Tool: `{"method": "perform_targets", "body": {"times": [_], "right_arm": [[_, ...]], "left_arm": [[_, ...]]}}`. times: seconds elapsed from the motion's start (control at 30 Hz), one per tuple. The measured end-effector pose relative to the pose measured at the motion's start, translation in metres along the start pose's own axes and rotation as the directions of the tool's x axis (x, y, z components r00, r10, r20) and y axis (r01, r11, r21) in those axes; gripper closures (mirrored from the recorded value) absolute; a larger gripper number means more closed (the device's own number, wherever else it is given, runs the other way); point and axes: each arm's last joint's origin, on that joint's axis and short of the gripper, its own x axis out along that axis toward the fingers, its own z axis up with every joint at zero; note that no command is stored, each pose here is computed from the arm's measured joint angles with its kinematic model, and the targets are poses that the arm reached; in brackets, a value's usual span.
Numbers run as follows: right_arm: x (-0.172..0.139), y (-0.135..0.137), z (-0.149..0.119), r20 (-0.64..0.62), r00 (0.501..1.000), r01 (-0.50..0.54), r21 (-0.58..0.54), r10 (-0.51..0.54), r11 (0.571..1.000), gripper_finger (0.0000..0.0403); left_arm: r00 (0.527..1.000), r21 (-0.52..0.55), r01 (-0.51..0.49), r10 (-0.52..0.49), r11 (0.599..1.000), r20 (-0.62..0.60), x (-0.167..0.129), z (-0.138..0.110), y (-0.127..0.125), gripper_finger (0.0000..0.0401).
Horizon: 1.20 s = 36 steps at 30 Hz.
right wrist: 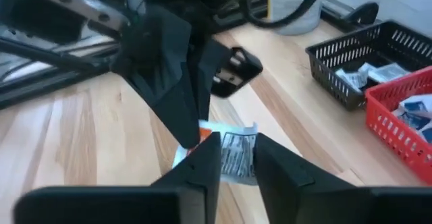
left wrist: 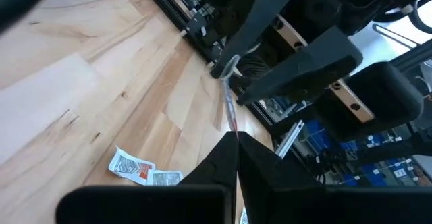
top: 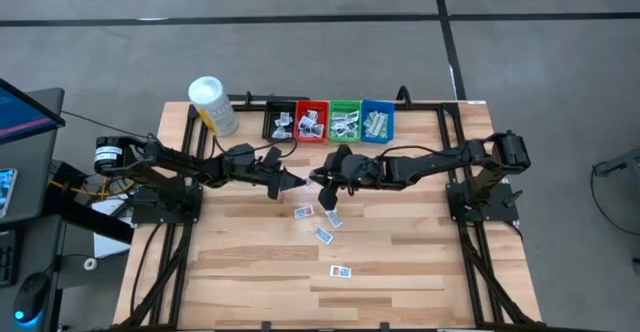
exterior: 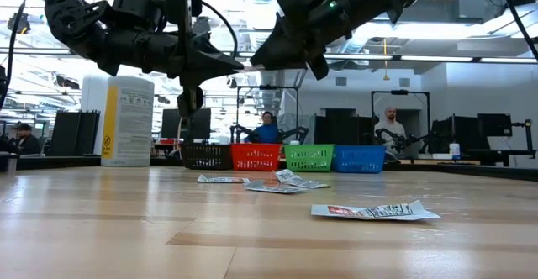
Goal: Pick & Place First Aid Supplies
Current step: Put the ointment pack into the black bin
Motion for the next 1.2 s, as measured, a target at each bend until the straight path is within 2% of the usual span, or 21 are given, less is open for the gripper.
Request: {"method": "perform_targets", "body": {"times": [0.33, 0.57, 0.73, 0.9, 1.07, 1.2], "right_arm": [[0.015, 0.003, -0.03, -0.152, 0.988, 0.023, -0.014, -0.025, 1.0, 0.026], [0.022, 0.006, -0.053, -0.27, 0.963, 0.009, -0.009, -0.011, 1.0, 0.0233], [0.025, 0.005, -0.063, -0.319, 0.947, 0.04, 0.046, -0.023, 0.998, 0.023], [0.026, 0.006, -0.065, -0.335, 0.942, 0.03, 0.073, -0.004, 0.997, 0.0238], [0.025, 0.01, -0.068, -0.345, 0.939, 0.018, 0.067, 0.006, 0.998, 0.0245], [0.022, 0.013, -0.072, -0.383, 0.923, 0.021, 0.092, 0.016, 0.996, 0.0251]], "left_arm": [[1.0, 0.0, -0.01, 0.01, 1.0, 0.011, 0.0, 0.0, 0.0, 0.0392], [0.999, 0.0, -0.027, 0.027, 1.0, 0.028, 0.0, 0.001, 0.001, 0.0394], [0.995, 0.017, -0.072, 0.07, 0.997, 0.072, -0.002, 0.006, 0.006, 0.0391], [0.979, -0.005, -0.143, 0.142, 0.99, 0.149, -0.01, 0.023, 0.023, 0.0394], [0.935, -0.049, -0.243, 0.248, 0.969, 0.254, -0.028, 0.048, 0.049, 0.039], [0.888, -0.031, -0.333, 0.324, 0.942, 0.326, -0.045, 0.064, 0.068, 0.0392]]}}
